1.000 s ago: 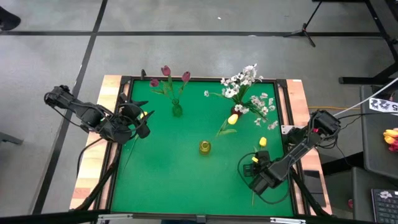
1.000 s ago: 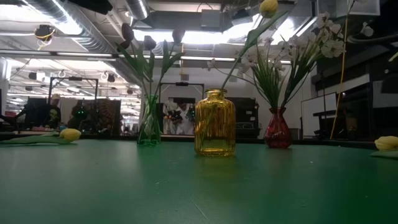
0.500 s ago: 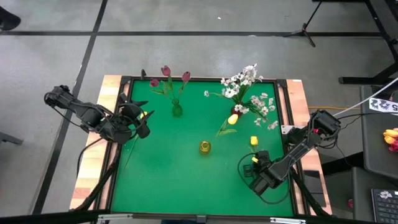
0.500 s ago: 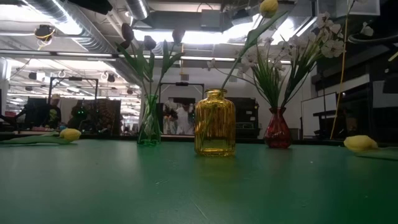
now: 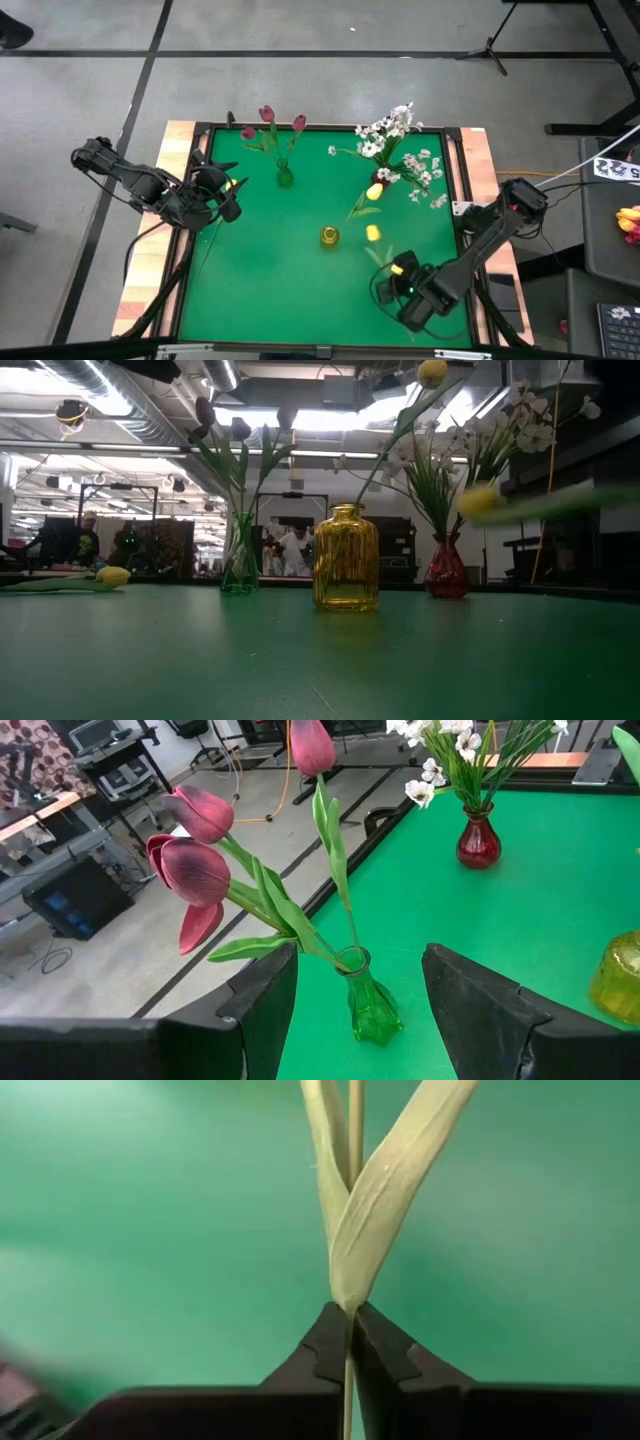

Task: Sort flowers into vase by color
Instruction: Put the right yellow flower into the yellow vase

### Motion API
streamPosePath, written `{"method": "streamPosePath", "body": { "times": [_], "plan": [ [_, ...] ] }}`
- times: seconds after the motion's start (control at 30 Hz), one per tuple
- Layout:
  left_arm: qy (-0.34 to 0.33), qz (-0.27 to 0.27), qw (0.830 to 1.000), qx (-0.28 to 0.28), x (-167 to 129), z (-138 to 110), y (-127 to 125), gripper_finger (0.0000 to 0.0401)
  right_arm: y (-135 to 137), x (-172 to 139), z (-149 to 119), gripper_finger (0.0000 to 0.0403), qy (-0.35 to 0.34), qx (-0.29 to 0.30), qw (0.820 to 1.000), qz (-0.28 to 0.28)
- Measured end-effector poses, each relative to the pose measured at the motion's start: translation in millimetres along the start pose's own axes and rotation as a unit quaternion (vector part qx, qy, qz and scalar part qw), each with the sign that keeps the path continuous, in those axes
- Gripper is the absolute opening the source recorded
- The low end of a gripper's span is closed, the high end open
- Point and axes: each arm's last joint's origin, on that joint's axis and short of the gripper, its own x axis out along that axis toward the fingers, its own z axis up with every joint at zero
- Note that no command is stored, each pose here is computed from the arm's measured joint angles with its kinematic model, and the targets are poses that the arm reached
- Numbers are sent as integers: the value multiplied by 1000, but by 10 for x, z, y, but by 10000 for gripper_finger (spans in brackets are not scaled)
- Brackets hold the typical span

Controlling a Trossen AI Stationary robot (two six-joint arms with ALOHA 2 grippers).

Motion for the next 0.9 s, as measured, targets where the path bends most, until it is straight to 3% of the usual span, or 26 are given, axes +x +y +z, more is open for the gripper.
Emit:
{"method": "streamPosePath", "body": {
  "times": [0.27,0.47,0.67,0.9],
  "plan": [
    [0,0,1000,0,0,0,0,214,387,-663,-121,3,-3,-92,987,132],
    [0,0,1000,0,0,0,0,214,565,-974,-21,4,-155,-201,947,196],
    [0,0,1000,1,0,0,0,214,714,-983,192,4,-327,-289,885,163],
    [0,0,1000,1,0,0,0,214,840,-884,553,5,-443,-306,840,71]
  ]
}}
